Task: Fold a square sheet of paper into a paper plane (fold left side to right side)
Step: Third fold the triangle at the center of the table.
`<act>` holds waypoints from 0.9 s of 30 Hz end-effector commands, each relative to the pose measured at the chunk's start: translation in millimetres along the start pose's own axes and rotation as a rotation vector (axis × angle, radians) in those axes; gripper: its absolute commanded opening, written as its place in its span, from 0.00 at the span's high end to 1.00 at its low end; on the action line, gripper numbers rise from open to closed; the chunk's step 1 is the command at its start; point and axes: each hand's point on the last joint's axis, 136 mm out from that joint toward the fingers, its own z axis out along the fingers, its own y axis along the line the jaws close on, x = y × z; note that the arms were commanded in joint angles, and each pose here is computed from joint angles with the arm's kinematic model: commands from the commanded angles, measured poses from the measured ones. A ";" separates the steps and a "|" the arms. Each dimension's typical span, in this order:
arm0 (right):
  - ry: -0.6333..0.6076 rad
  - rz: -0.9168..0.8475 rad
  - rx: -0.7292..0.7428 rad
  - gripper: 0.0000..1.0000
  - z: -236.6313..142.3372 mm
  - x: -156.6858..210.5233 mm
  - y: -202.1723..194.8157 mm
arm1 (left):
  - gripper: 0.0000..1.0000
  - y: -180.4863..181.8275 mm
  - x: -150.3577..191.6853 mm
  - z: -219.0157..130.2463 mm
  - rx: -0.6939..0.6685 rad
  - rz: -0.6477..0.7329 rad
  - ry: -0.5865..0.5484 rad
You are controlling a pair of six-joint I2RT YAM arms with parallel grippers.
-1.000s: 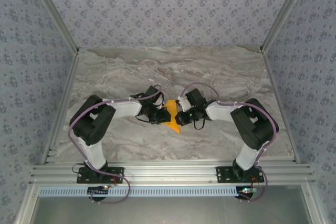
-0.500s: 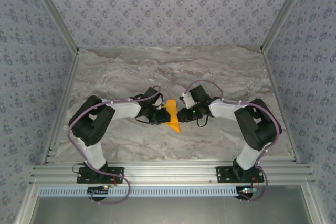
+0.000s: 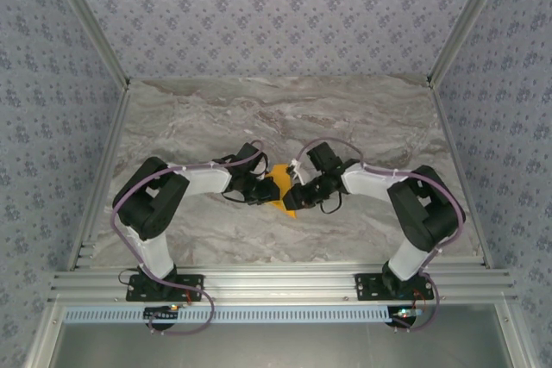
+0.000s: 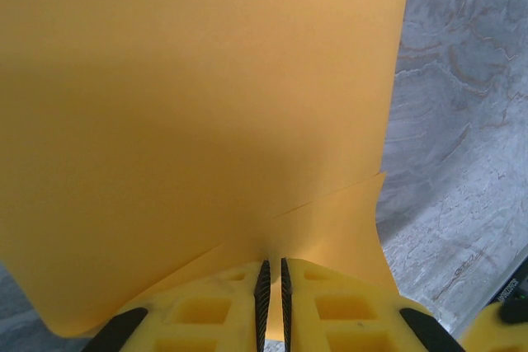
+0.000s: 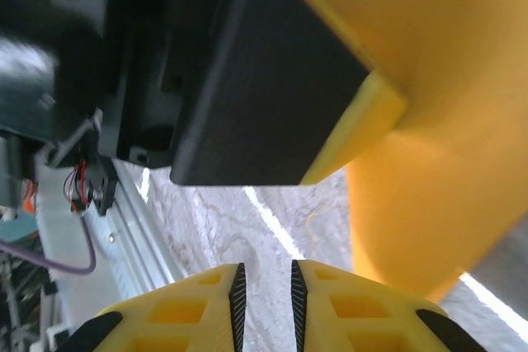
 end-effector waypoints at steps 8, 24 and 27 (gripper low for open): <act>0.108 0.084 0.023 0.76 13.2 21.8 -13.4 | 0.86 26.0 12.9 3.4 -0.102 -0.030 0.021; 0.154 0.123 0.113 0.76 17.0 37.7 -35.7 | 0.86 29.1 13.1 4.3 -0.113 -0.033 0.023; 0.159 0.140 0.119 0.79 15.1 42.5 -38.9 | 0.86 28.9 13.1 4.6 -0.114 -0.032 0.023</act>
